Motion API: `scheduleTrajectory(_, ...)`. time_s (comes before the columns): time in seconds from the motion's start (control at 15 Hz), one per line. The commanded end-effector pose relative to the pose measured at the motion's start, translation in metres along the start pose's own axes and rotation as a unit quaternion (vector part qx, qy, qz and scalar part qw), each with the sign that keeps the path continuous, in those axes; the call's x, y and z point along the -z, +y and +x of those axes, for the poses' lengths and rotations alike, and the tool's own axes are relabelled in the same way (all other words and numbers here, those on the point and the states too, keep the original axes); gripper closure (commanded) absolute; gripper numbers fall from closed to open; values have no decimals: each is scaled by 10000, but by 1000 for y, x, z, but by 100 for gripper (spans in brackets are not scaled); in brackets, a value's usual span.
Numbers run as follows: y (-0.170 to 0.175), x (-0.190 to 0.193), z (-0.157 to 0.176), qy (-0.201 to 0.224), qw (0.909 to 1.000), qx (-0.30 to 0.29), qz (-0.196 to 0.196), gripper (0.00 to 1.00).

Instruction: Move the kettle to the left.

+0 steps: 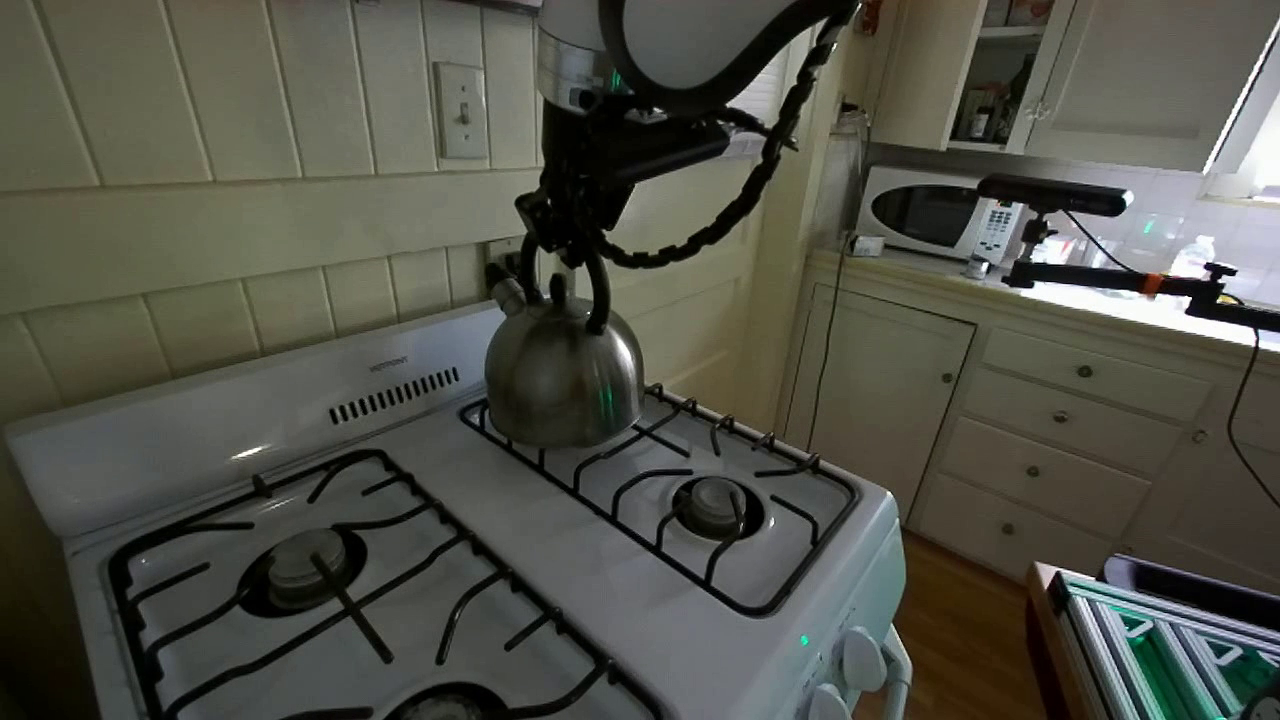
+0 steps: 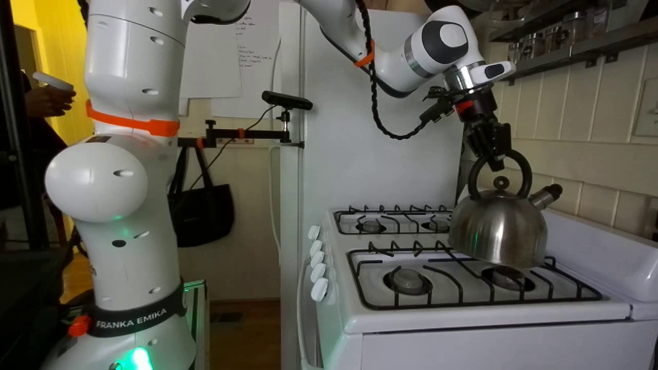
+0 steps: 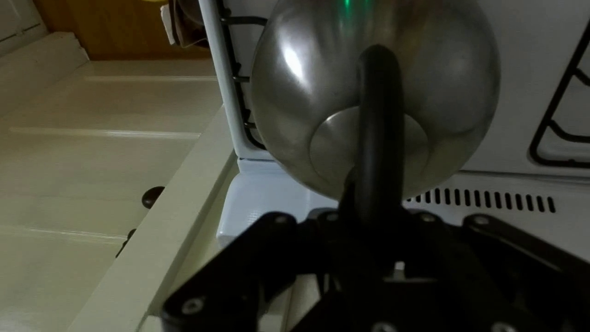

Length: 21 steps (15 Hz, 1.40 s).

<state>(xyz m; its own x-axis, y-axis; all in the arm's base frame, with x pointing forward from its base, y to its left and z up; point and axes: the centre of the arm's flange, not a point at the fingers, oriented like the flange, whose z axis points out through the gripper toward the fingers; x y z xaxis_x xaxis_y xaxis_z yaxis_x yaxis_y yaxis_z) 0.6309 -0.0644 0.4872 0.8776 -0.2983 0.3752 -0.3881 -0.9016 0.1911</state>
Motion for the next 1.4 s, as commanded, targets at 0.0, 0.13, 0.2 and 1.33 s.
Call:
scheduleTrajectory(0.0,-3,18,3,287,9990,225,264,98)
scheduleTrajectory(0.13,-5,24,5,397,9980,344,339,98)
scheduleTrajectory(0.2,-5,26,6,441,9976,395,359,98)
scheduleTrajectory(1.33,-61,95,-15,839,9692,1826,1425,98)
